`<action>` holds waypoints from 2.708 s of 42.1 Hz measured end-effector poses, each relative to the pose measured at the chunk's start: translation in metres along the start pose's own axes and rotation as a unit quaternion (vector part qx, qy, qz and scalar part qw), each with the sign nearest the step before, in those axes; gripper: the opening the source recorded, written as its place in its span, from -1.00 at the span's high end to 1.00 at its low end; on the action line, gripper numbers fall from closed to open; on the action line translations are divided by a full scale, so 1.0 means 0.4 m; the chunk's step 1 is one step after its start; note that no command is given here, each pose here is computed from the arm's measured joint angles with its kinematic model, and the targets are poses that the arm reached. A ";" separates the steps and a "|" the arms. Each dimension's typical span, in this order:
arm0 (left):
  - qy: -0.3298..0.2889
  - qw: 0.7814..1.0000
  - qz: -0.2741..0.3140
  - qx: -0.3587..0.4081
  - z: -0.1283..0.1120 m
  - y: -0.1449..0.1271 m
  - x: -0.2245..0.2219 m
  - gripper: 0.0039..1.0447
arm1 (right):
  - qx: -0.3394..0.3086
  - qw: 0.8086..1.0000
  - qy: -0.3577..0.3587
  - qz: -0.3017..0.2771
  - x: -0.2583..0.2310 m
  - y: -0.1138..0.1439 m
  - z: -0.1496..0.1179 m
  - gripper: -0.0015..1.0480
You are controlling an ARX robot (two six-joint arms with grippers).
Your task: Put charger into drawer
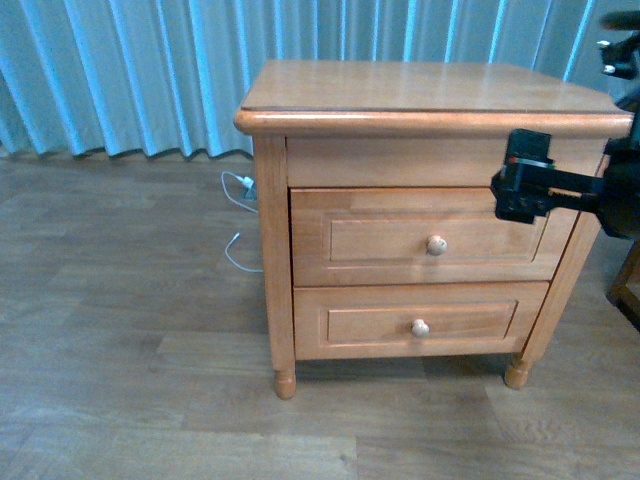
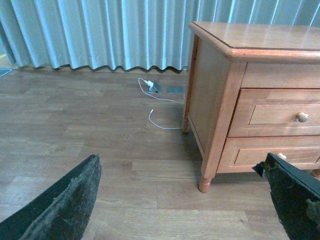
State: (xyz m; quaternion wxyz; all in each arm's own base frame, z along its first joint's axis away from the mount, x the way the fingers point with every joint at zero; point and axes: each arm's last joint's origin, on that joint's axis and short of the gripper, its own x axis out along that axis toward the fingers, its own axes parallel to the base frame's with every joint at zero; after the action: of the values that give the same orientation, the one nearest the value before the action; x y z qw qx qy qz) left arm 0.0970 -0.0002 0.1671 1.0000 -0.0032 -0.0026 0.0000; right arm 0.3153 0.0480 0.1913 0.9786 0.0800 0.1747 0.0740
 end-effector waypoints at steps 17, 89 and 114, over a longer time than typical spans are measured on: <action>0.000 1.000 0.000 0.000 0.000 0.000 0.000 -0.89 | -0.019 0.997 -0.064 -0.026 -0.348 -0.014 -0.027 -0.85; 0.000 1.000 0.000 0.000 0.000 0.000 0.000 -0.89 | -0.079 0.978 -0.178 -0.073 -0.474 -0.068 -0.218 0.96; 0.000 1.000 0.000 0.000 0.000 0.000 0.000 -0.89 | -0.080 0.978 -0.176 -0.073 -0.504 -0.065 -0.237 0.84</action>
State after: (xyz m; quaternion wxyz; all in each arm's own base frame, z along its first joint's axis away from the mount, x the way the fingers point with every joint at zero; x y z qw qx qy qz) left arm 0.0970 -0.0002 0.1671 1.0000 -0.0032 -0.0026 -0.0002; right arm 0.0976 0.0002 0.1653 1.0000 0.0007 -0.0016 0.0004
